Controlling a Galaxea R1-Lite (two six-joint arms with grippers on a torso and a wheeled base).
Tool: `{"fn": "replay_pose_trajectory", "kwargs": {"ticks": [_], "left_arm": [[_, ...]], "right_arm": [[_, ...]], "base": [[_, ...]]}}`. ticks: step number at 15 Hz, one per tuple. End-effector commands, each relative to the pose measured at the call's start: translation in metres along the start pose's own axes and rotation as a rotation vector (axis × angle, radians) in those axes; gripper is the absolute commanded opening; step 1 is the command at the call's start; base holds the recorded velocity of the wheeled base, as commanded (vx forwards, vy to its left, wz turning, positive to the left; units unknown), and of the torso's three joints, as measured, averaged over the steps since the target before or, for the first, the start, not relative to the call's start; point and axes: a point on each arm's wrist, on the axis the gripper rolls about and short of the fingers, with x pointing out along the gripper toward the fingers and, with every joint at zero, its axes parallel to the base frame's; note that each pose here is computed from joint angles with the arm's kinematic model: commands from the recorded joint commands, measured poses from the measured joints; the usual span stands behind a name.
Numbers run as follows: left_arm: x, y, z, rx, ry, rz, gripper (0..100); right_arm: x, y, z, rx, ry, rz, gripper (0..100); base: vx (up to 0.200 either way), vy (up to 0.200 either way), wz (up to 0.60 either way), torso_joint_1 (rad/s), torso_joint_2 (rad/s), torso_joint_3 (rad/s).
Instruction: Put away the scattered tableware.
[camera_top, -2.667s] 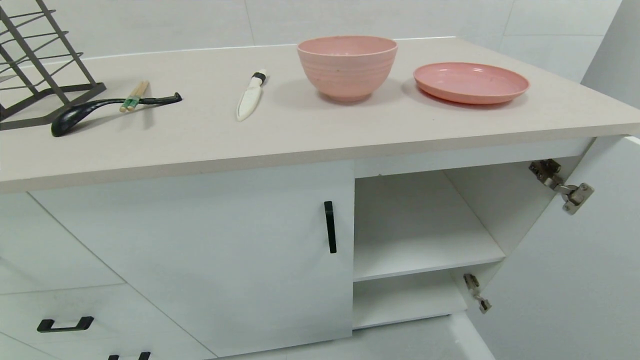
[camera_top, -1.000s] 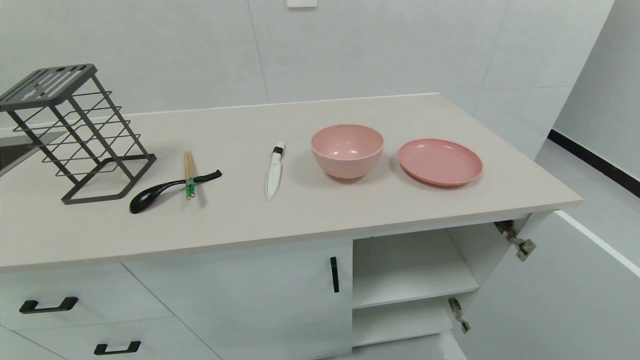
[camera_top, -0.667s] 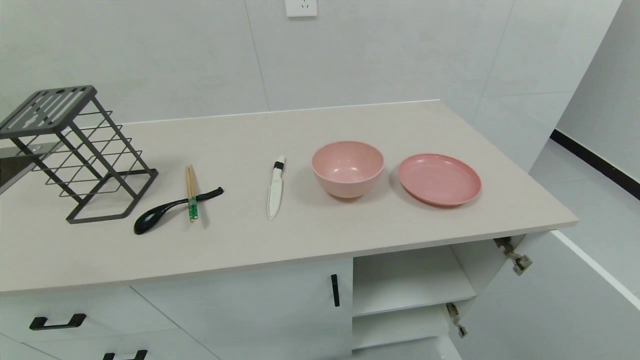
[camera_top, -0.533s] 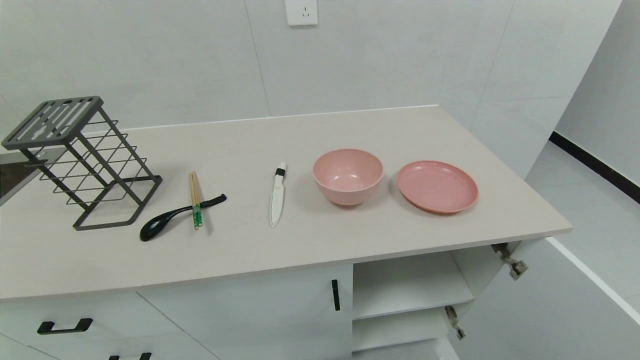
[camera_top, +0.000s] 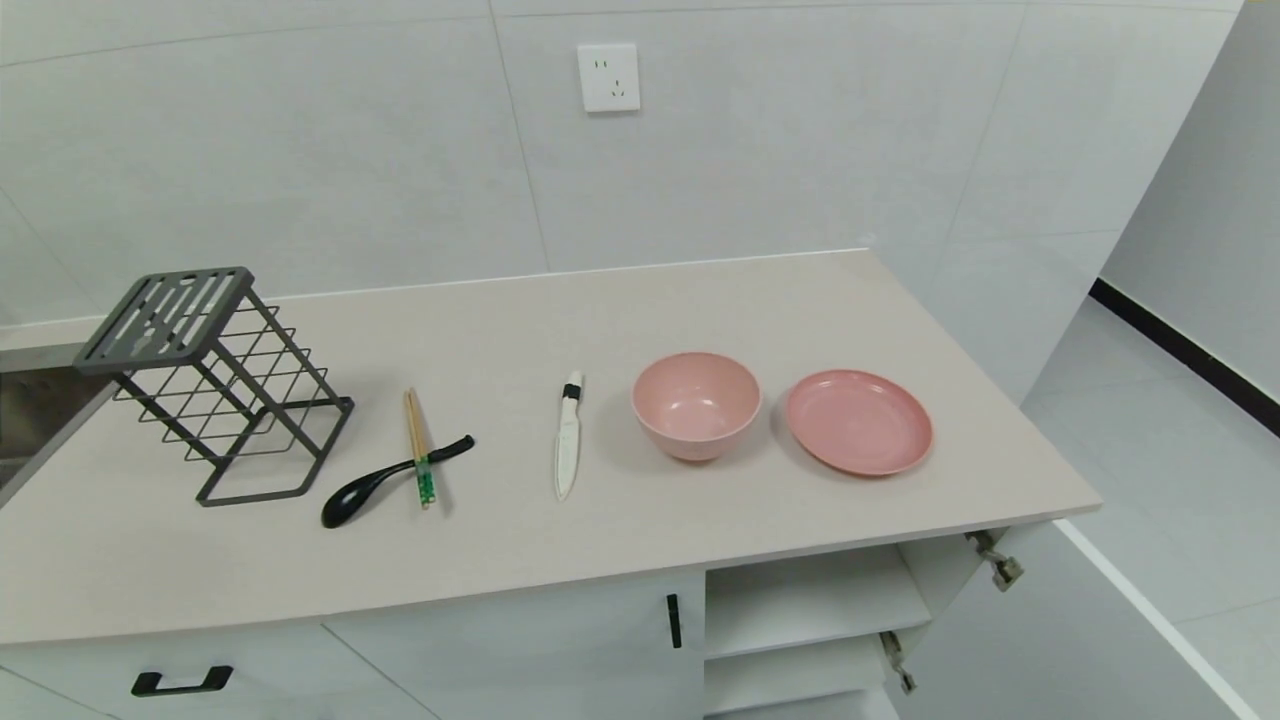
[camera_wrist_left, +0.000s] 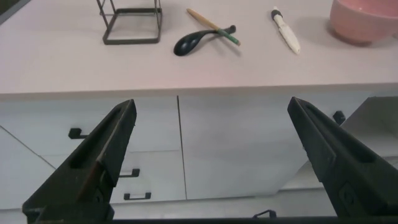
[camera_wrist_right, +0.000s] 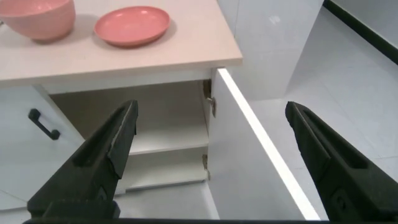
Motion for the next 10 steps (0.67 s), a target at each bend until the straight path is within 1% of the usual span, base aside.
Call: {"fn": "replay_pose_trajectory", "kwargs": {"ticks": [1, 4, 9, 10], "left_arm": [[0.0001, 0.0000, 0.0000, 0.000, 0.001, 0.001, 100], [0.0001, 0.0000, 0.0000, 0.000, 0.001, 0.003, 100], [0.0001, 0.0000, 0.0000, -0.002, 0.001, 0.003, 100], [0.0001, 0.0000, 0.0000, -0.002, 0.001, 0.003, 100]], "right_arm": [[0.0000, 0.0000, 0.0000, -0.003, 0.000, 0.000, 100], [0.0000, 0.0000, 0.0002, -0.003, -0.002, 0.000, 100], [0.0000, 0.0001, 0.0000, -0.004, 0.000, 0.000, 100], [0.0000, 0.0000, 0.0000, -0.004, 0.000, 0.002, 100]], "base": [[0.000, 0.000, 0.00, 0.325, -0.62, -0.310], [0.000, 0.000, 0.00, 0.263, -0.50, -0.235], [0.000, 0.000, 0.00, 0.200, -0.39, -0.191], [0.200, 0.000, 0.00, 0.183, -0.35, -0.183]]}}
